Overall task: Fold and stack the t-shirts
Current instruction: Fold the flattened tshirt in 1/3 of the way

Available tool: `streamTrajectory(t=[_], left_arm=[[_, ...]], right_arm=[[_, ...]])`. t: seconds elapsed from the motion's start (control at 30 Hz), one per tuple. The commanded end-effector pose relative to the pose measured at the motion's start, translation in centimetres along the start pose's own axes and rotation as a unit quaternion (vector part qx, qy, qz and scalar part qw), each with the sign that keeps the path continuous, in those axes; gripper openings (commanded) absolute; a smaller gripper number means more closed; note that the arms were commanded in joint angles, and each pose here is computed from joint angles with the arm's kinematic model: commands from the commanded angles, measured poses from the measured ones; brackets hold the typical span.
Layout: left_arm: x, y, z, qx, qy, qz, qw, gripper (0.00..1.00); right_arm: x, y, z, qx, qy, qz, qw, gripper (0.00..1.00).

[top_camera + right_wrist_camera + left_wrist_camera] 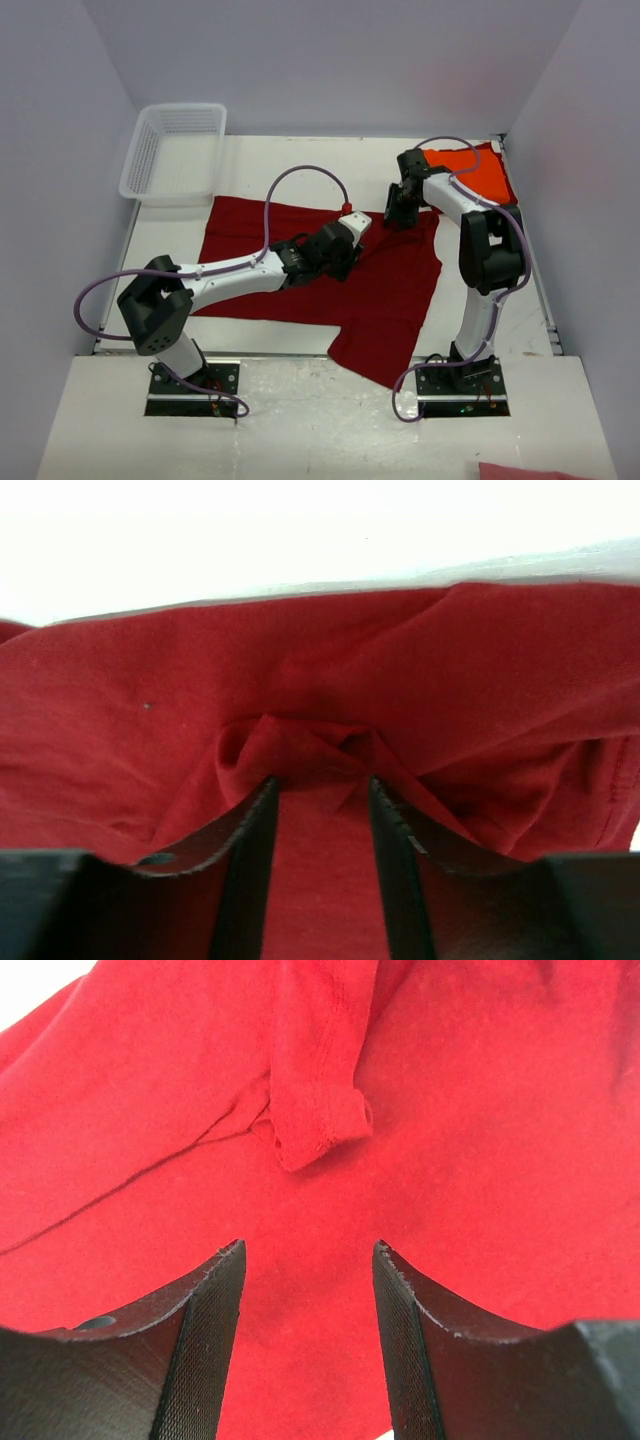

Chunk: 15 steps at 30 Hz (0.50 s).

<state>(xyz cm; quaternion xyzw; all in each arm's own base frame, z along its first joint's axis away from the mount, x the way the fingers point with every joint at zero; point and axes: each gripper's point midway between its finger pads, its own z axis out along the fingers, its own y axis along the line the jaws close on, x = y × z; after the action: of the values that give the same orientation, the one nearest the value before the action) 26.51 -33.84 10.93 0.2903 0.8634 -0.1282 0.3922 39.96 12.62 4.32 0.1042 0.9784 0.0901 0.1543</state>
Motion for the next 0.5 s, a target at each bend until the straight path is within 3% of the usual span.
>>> streamTrajectory(t=[0.0, 0.3, 0.4, 0.47], left_arm=[[-1.29, -0.05, -0.47, 0.006, -0.026, -0.001, 1.0, 0.55], [-1.11, 0.15, -0.5, 0.002, -0.023, 0.001, 1.0, 0.55], [-1.07, 0.06, -0.43, 0.004, -0.022, 0.001, 1.0, 0.55], [-1.09, -0.01, -0.4, 0.005, -0.022, 0.001, 1.0, 0.55]], right_arm=[[-1.08, 0.51, -0.5, -0.013, -0.017, 0.005, 1.0, 0.39], [-1.54, 1.12, -0.55, -0.022, -0.018, 0.002, 1.0, 0.16], [-1.84, 1.13, -0.88, -0.021, -0.023, 0.001, 1.0, 0.01], [-2.0, 1.01, -1.02, -0.018, -0.026, -0.001, 1.0, 0.0]])
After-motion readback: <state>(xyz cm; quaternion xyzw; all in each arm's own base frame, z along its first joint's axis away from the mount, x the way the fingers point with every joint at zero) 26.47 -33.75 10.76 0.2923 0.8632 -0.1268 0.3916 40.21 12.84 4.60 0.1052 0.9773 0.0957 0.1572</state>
